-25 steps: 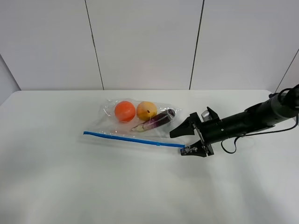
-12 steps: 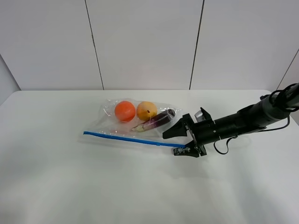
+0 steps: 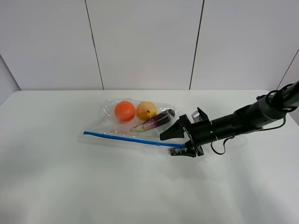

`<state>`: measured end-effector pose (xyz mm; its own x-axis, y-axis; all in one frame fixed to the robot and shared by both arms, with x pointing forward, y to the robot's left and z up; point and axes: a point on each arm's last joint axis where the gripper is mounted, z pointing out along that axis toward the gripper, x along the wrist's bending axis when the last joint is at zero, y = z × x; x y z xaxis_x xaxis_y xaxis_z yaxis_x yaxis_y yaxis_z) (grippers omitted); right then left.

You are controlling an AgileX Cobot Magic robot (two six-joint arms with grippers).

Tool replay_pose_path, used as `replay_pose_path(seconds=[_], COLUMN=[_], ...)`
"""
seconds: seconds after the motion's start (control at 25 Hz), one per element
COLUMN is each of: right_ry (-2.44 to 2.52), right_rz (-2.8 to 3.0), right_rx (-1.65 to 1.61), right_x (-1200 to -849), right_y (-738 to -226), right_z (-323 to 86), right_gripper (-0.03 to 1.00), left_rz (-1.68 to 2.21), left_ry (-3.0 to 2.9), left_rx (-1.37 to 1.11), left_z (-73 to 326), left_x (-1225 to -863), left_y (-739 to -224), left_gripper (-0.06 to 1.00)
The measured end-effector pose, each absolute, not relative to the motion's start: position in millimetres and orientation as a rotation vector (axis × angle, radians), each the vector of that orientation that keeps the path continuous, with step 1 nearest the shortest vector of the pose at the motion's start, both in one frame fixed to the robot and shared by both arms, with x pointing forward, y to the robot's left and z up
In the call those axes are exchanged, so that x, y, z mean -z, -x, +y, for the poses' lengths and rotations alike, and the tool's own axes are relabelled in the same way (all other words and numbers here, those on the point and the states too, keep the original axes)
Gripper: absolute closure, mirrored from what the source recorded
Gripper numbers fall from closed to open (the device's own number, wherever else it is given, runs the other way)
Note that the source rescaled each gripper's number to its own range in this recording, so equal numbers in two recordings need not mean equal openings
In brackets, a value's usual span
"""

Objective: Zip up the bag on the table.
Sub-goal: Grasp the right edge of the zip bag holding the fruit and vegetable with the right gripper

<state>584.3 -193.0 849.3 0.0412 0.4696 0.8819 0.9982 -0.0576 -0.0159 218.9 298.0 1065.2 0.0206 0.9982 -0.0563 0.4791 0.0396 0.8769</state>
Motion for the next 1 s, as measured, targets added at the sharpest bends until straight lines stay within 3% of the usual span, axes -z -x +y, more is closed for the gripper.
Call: replay_pose_path(seconds=[0.52,0.8,1.0], right_ry=[1.594,1.588,1.583], right_rz=[-1.473,-1.479,-1.489], right_rx=[0.971,0.965,0.957], right_x=[-852.6,-852.4,-852.1], right_y=[-585.1,-584.4,-583.6], right_z=[-205.2,-204.3,-204.4], right_gripper=[0.07,0.37,0.45], left_rz=[1.560,1.560,1.560], left_ry=[-1.541,-1.541,-1.541], left_rx=[-0.867,-0.867,-0.867], left_z=[298.0,298.0,298.0], left_x=[-1065.2,-1065.2,-1065.2], left_y=[-218.9,-218.9,-218.9], left_gripper=[0.01,0.01,0.01])
